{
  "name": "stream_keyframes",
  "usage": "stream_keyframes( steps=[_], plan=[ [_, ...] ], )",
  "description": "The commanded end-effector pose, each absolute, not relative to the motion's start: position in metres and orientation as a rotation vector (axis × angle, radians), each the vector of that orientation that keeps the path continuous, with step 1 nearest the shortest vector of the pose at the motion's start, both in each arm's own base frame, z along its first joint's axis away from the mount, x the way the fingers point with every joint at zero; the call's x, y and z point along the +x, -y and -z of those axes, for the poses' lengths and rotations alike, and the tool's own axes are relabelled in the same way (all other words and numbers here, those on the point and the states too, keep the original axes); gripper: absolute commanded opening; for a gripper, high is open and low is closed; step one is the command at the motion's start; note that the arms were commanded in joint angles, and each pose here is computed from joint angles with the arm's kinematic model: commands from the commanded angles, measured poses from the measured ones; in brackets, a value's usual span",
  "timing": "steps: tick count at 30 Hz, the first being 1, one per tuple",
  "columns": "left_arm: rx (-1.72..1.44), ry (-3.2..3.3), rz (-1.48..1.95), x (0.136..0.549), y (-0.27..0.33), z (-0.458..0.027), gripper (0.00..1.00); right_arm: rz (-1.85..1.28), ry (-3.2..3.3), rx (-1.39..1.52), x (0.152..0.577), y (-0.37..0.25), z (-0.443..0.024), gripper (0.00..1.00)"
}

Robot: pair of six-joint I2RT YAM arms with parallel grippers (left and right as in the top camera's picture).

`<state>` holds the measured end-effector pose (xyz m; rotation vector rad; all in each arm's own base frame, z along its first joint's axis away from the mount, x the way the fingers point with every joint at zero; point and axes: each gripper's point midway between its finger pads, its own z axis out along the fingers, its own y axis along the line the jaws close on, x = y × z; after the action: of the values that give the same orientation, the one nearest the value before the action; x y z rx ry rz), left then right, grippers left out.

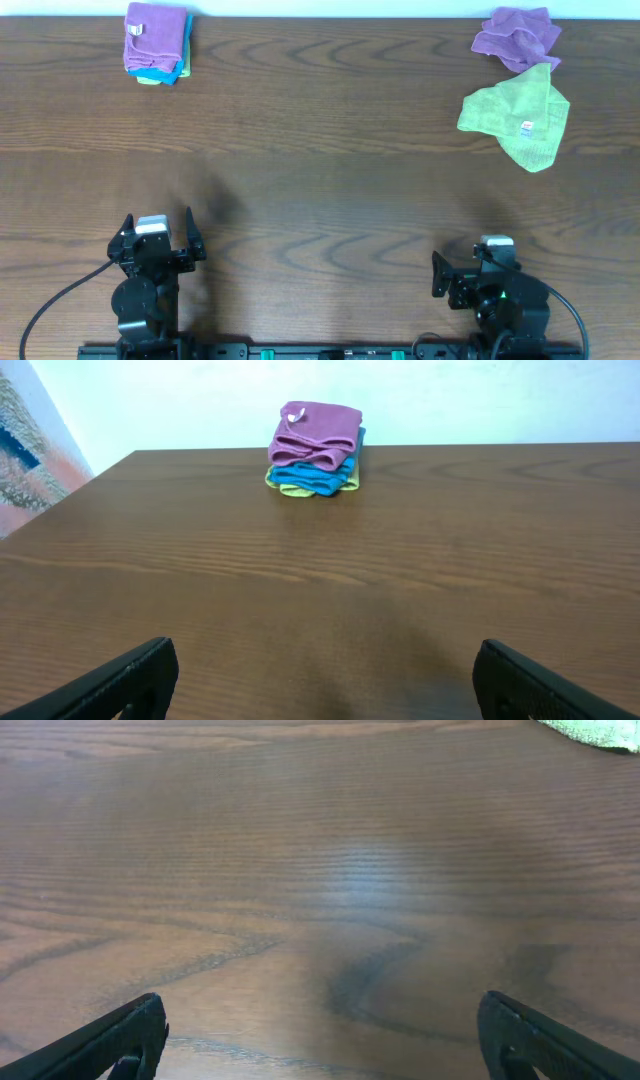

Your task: Fold the cloth

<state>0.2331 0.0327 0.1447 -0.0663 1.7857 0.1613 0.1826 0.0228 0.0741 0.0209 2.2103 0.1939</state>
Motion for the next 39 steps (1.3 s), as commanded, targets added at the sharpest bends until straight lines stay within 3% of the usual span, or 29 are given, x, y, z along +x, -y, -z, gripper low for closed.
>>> stream_keyframes(
  steps=[1,39],
  plan=[
    [-0.078,-1.819,-0.172,0.2328,-0.0355,-0.1296,0.95,-0.203,-2.212,0.003,0.1821,-0.0254,-0.0712,0.99],
    [-0.078,-1.819,-0.172,0.2328,-0.0355,-0.1296,0.95,-0.202,-2.186,0.0,0.1859,-0.0254,-0.0764,0.99]
  ],
)
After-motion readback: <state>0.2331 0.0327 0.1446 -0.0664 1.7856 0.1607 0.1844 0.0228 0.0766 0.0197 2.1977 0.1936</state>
